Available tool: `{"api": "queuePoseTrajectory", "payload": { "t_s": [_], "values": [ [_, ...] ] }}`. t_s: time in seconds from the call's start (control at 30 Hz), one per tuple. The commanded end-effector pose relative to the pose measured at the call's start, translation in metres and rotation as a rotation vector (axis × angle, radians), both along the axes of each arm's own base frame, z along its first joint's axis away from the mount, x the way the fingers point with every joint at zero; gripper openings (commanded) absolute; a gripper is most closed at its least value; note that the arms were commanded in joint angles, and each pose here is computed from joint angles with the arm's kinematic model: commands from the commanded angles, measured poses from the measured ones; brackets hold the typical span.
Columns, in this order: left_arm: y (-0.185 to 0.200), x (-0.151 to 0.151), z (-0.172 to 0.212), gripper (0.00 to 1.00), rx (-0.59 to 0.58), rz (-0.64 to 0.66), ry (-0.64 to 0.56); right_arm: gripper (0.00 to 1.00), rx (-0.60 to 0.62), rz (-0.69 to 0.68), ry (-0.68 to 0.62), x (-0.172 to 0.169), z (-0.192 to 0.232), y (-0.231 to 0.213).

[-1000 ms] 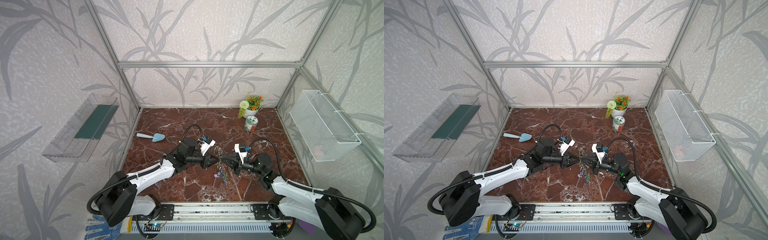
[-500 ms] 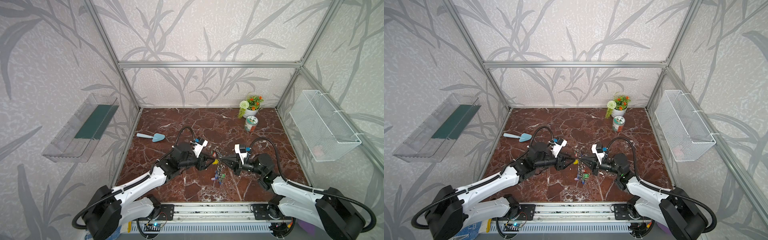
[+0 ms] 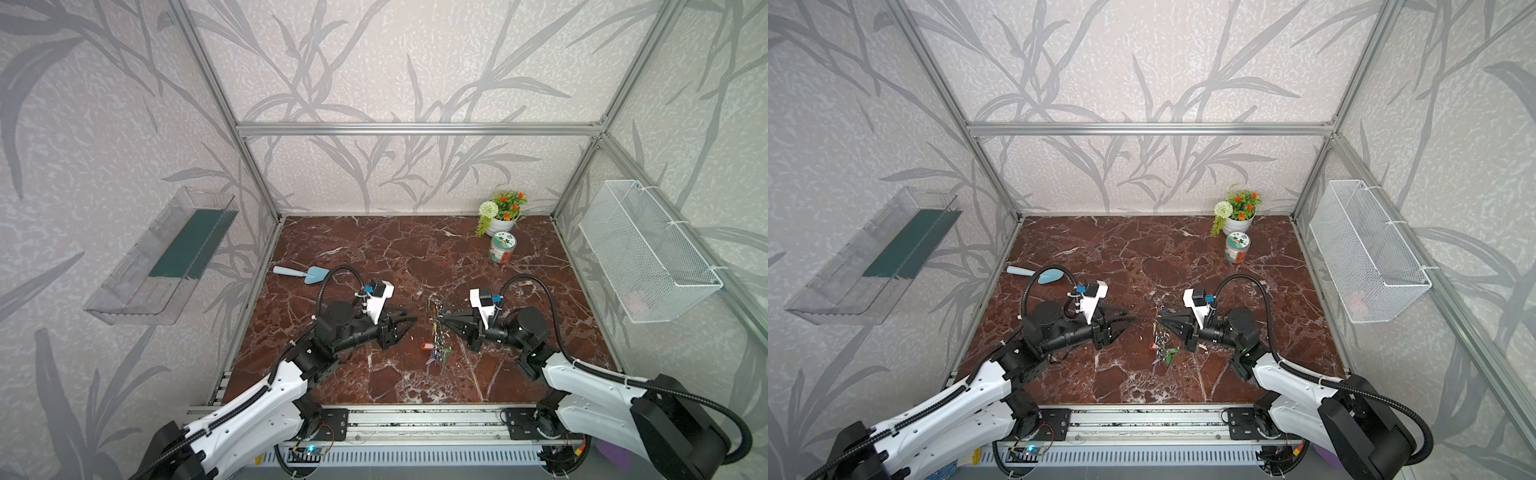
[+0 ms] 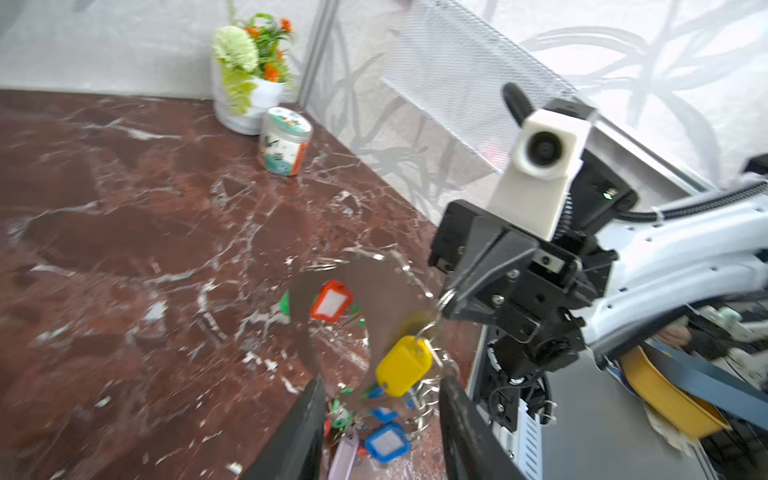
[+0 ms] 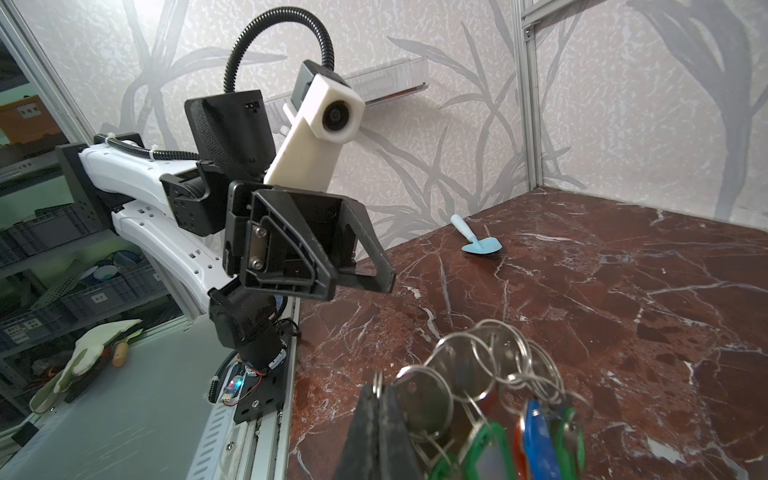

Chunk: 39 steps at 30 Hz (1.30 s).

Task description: Put the keys on the keyring

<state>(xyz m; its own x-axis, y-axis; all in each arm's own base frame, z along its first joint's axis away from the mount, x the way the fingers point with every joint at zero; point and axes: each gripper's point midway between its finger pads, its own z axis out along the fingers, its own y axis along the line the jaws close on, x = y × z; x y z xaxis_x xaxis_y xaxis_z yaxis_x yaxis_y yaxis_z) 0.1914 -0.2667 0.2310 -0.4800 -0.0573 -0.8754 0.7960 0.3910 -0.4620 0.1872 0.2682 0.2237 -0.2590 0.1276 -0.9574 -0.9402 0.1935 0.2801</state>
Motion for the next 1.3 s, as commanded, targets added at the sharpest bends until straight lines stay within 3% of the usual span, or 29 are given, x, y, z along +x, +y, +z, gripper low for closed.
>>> {"api": "queuePoseTrajectory", "payload": {
  "t_s": [0.0, 0.13, 0.5, 0.97, 1.17, 1.27],
  "values": [
    [-0.017, -0.013, 0.018, 0.46, -0.073, -0.121, -0.177, 0.00, 0.087, 0.035, -0.082, -0.003, 0.034, 0.000],
    [-0.028, -0.019, 0.018, 0.47, -0.124, -0.177, -0.298, 0.00, 0.108, 0.046, -0.057, 0.001, 0.038, -0.002],
    [-0.037, -0.009, 0.004, 0.43, -0.079, -0.160, -0.357, 0.00, 0.110, 0.056, -0.031, 0.004, 0.033, -0.002],
    [-0.050, 0.003, 0.004, 0.42, -0.076, -0.168, -0.329, 0.00, 0.123, 0.074, -0.027, 0.005, 0.032, 0.000],
    [-0.056, 0.002, 0.007, 0.37, -0.119, -0.199, -0.315, 0.00, 0.118, 0.072, -0.028, 0.005, 0.031, 0.000],
    [-0.058, 0.001, 0.008, 0.30, -0.135, -0.217, -0.312, 0.00, 0.116, 0.068, -0.028, 0.006, 0.031, 0.000]
  ]
}}
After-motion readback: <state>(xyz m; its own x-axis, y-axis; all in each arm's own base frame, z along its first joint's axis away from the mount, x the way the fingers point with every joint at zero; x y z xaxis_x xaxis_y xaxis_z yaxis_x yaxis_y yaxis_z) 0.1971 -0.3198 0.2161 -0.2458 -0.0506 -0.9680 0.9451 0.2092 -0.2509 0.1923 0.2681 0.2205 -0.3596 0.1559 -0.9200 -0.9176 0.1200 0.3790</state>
